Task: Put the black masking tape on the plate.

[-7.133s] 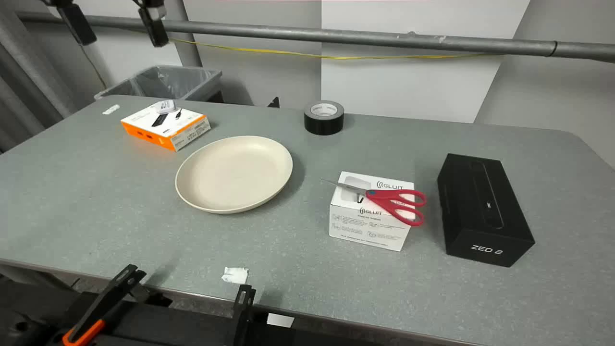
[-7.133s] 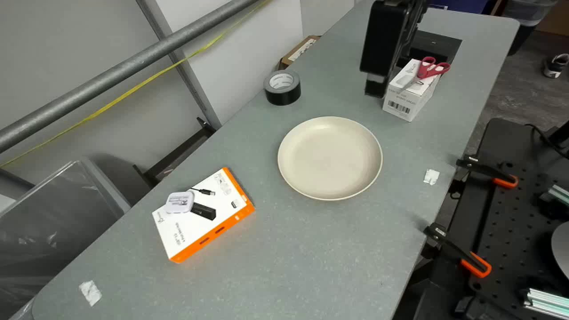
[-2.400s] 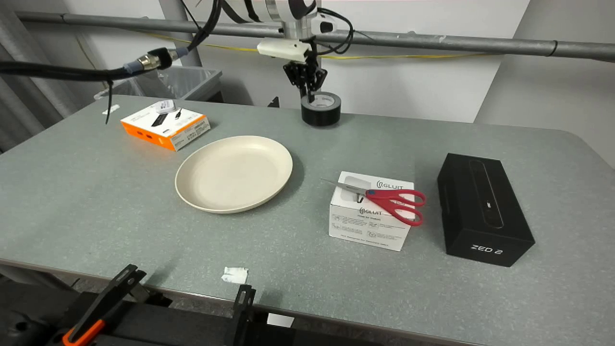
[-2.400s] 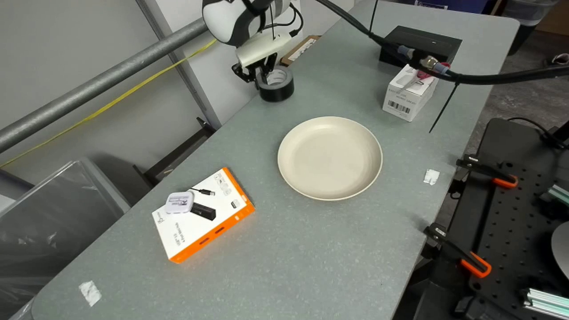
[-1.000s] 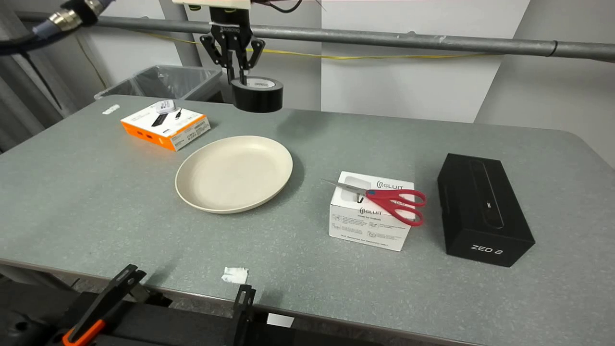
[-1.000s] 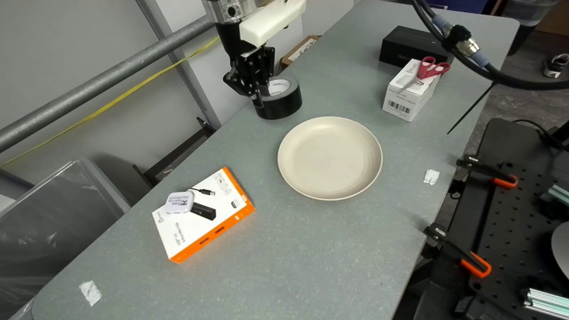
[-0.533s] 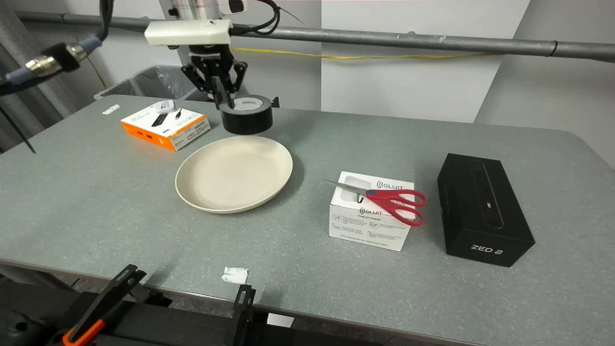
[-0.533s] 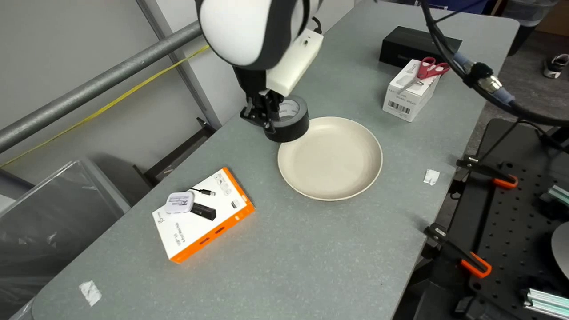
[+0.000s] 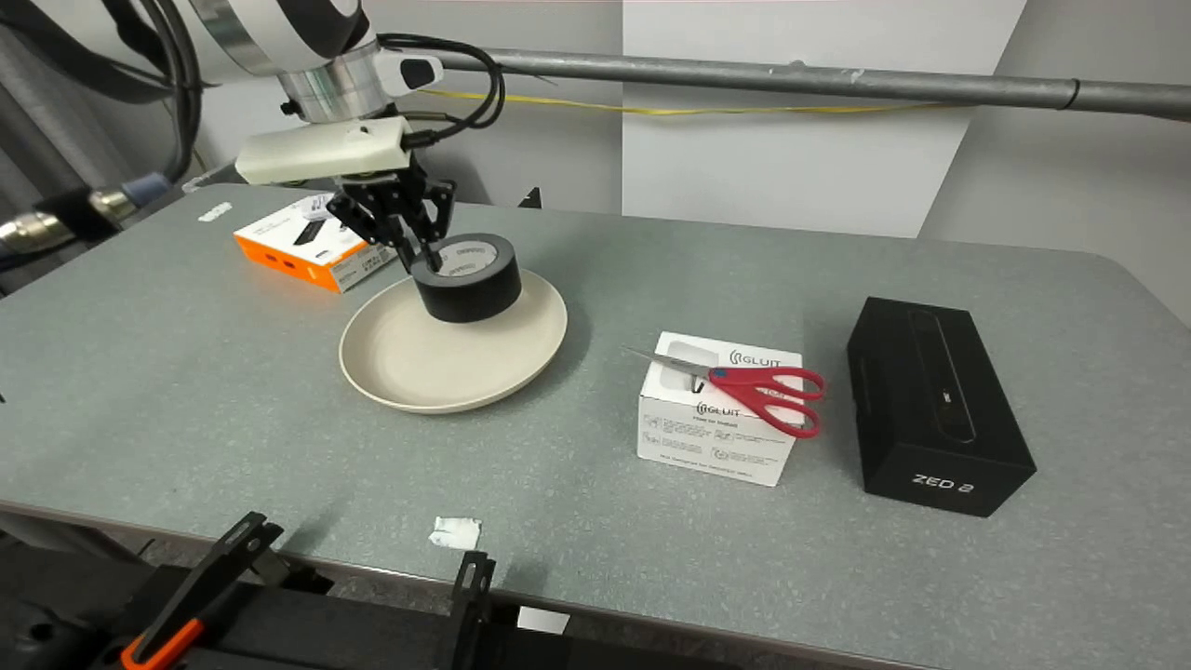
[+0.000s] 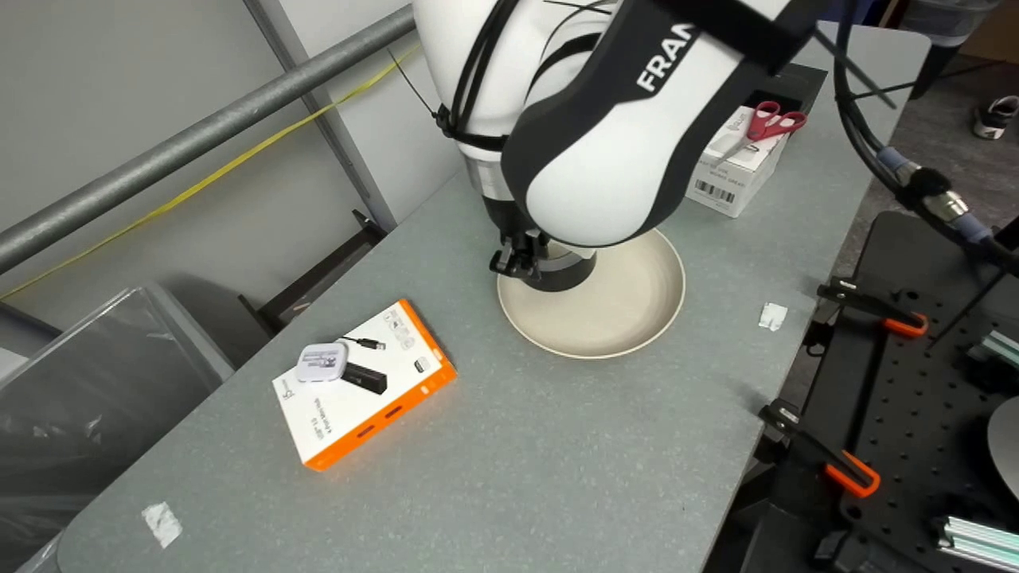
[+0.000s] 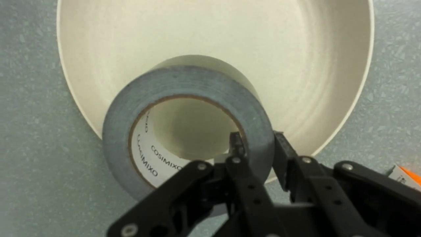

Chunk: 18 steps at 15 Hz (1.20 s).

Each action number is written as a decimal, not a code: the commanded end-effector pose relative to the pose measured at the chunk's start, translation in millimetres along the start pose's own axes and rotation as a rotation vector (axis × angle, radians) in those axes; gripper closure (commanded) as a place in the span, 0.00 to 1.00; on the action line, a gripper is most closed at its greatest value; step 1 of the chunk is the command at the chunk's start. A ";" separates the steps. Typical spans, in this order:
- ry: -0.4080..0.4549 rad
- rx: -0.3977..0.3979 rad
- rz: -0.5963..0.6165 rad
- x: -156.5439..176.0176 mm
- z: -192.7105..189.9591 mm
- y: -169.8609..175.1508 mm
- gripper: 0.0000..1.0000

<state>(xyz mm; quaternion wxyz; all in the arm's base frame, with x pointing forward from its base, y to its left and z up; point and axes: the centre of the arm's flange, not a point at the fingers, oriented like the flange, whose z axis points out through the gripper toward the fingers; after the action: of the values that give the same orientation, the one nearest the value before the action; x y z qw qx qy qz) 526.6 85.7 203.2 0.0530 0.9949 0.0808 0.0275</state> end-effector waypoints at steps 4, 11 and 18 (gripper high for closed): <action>-0.002 0.004 0.043 -6.6 30.2 7.2 0.94; -0.022 0.024 0.052 -8.9 28.7 6.2 0.34; -0.004 0.057 0.066 -5.4 16.4 9.3 0.00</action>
<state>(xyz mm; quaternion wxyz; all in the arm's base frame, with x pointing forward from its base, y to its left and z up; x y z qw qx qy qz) 522.0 75.7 176.8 0.0410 0.9977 0.0518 0.0145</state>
